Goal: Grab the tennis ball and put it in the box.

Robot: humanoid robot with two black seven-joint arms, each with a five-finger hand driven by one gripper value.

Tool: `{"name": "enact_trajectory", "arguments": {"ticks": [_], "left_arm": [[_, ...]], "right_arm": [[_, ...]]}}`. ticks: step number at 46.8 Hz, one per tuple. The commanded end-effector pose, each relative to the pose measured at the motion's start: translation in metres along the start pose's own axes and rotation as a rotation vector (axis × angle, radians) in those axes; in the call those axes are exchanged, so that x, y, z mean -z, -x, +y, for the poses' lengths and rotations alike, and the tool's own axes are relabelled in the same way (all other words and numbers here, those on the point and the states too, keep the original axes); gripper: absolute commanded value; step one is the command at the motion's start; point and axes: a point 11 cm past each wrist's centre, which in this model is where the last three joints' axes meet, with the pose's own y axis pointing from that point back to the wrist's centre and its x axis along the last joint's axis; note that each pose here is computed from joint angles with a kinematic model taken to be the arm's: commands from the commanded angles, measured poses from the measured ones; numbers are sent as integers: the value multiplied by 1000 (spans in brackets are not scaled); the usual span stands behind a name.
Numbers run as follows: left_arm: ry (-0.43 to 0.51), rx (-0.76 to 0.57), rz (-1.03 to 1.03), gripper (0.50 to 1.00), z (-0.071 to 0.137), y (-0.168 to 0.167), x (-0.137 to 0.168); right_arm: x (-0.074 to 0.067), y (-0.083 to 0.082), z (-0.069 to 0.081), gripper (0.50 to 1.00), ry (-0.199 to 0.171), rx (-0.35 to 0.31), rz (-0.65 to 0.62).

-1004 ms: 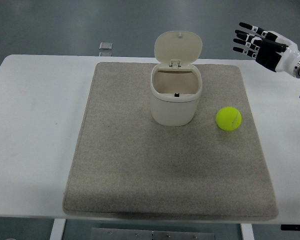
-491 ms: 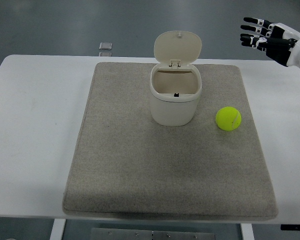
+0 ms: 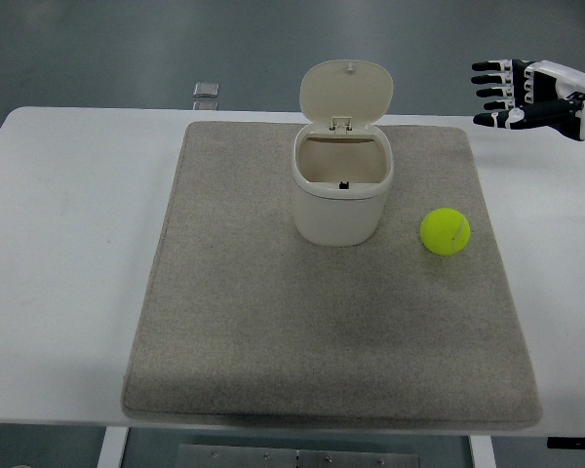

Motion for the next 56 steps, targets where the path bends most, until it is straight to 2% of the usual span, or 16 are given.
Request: {"name": "enact_trajectory", "arguments": {"ticks": [1, 8, 13, 20, 25, 35, 49, 56], "left_arm": [[0, -1, 1, 996, 0, 0, 0], [0, -1, 1, 996, 0, 0, 0], [0, 1, 0, 996, 0, 0, 0], [0, -1, 0, 996, 0, 0, 0], [0, -1, 1, 996, 0, 0, 0], [0, -1, 0, 996, 0, 0, 0], [0, -1, 1, 996, 0, 0, 0], [0, -1, 0, 996, 0, 0, 0]], "right_arm": [[0, -1, 6, 911, 6, 18, 48], [-3, 8, 11, 913, 23, 73, 124], [-6, 18, 15, 911, 33, 133, 225], [-4, 27, 21, 909, 21, 183, 331], [-5, 30, 23, 907, 31, 199, 389], [-8, 42, 21, 903, 3, 217, 563], [-31, 67, 20, 901, 23, 263, 721], [-34, 71, 23, 913, 26, 280, 755]]}}
